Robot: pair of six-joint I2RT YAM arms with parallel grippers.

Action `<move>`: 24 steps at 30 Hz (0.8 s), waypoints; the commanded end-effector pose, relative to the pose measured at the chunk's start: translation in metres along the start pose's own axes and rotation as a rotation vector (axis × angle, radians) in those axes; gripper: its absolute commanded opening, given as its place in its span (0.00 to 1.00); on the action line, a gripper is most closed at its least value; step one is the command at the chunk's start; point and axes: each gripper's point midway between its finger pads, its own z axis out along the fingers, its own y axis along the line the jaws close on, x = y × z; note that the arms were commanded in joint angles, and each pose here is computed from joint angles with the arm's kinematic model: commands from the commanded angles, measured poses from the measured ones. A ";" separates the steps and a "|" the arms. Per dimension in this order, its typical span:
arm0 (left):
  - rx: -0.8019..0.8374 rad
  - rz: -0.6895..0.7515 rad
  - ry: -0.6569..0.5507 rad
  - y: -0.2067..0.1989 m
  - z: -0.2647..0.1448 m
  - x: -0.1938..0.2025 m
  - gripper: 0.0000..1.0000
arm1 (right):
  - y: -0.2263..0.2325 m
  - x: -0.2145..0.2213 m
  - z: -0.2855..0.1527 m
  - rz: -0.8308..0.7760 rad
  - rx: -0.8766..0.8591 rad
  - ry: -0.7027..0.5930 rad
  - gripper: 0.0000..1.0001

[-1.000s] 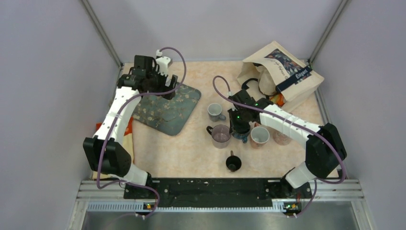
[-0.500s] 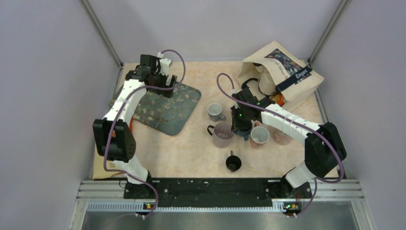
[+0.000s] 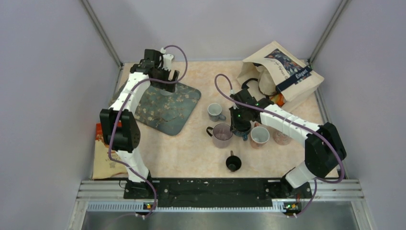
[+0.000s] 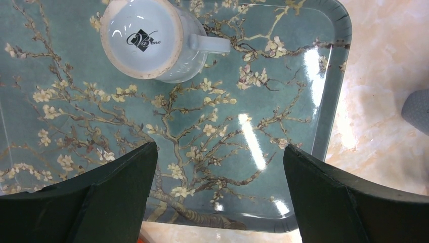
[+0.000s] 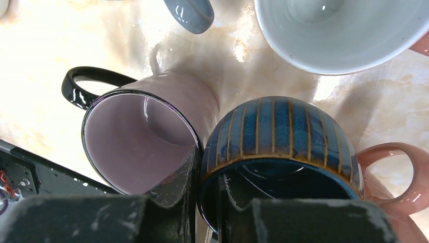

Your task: Turn the mug right side up

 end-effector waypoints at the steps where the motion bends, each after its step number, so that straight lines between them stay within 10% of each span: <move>1: -0.009 0.011 -0.049 0.003 -0.012 -0.014 0.99 | 0.013 -0.035 -0.033 -0.021 -0.019 -0.144 0.00; 24: 0.003 0.037 -0.035 0.000 -0.014 -0.006 0.99 | -0.020 -0.039 -0.026 -0.006 0.104 -0.145 0.00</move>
